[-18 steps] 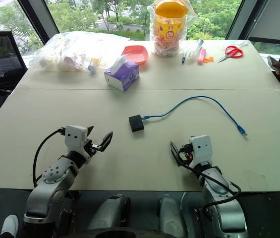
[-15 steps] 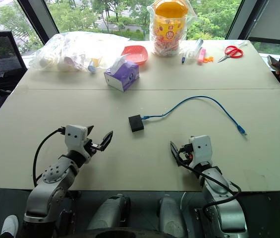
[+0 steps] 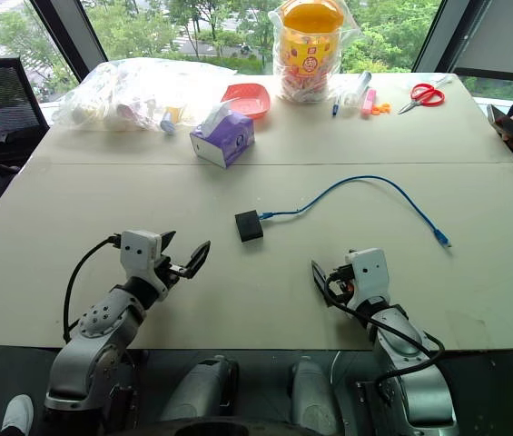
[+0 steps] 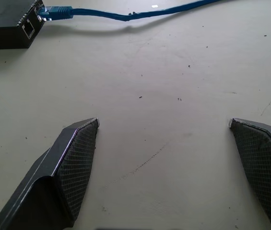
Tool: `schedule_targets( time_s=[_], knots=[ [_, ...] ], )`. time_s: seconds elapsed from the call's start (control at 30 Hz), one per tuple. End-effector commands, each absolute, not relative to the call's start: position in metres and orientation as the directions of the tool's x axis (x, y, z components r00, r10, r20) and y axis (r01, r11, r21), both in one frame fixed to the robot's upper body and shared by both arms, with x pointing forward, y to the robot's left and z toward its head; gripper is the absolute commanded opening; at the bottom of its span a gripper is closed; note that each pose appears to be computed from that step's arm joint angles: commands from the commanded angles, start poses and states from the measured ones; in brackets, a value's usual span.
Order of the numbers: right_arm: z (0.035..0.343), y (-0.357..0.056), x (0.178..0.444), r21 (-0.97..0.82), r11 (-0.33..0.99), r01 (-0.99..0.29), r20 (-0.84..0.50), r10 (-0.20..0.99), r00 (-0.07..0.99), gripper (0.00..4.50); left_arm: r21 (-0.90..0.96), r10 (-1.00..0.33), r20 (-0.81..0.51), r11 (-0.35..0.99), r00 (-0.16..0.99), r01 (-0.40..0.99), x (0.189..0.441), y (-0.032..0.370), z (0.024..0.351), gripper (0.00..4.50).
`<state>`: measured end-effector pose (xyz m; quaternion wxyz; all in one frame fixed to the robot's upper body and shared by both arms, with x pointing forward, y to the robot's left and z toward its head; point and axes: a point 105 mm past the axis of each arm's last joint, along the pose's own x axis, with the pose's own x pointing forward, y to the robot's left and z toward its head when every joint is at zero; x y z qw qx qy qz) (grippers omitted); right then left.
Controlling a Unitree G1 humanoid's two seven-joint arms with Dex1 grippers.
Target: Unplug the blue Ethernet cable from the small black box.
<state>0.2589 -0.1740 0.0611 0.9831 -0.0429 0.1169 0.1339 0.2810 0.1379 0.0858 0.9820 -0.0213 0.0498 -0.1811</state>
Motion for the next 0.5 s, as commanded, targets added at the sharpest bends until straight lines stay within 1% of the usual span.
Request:
schedule_targets(
  time_s=[0.03,0.37,0.47,0.5],
  knots=[
    [0.069,-0.172,0.257,-0.054,0.957,-0.286,-0.215,0.269,0.939,4.5,-0.054,-0.36,-0.054,0.933,0.932,0.357,0.281,0.141,0.094,4.42],
    [0.07,-0.171,0.258,-0.061,0.952,-0.3,-0.217,0.28,0.935,4.5,-0.047,-0.37,-0.05,0.929,0.928,0.368,0.284,0.141,0.099,4.42],
    [0.072,-0.172,0.263,-0.091,0.937,-0.337,-0.246,0.307,0.919,4.5,-0.038,-0.409,-0.043,0.912,0.911,0.408,0.287,0.143,0.104,4.42],
    [0.076,-0.17,0.268,-0.106,0.921,-0.376,-0.264,0.338,0.903,4.5,-0.05,-0.432,-0.046,0.901,0.901,0.43,0.29,0.144,0.106,4.42]
  ],
)
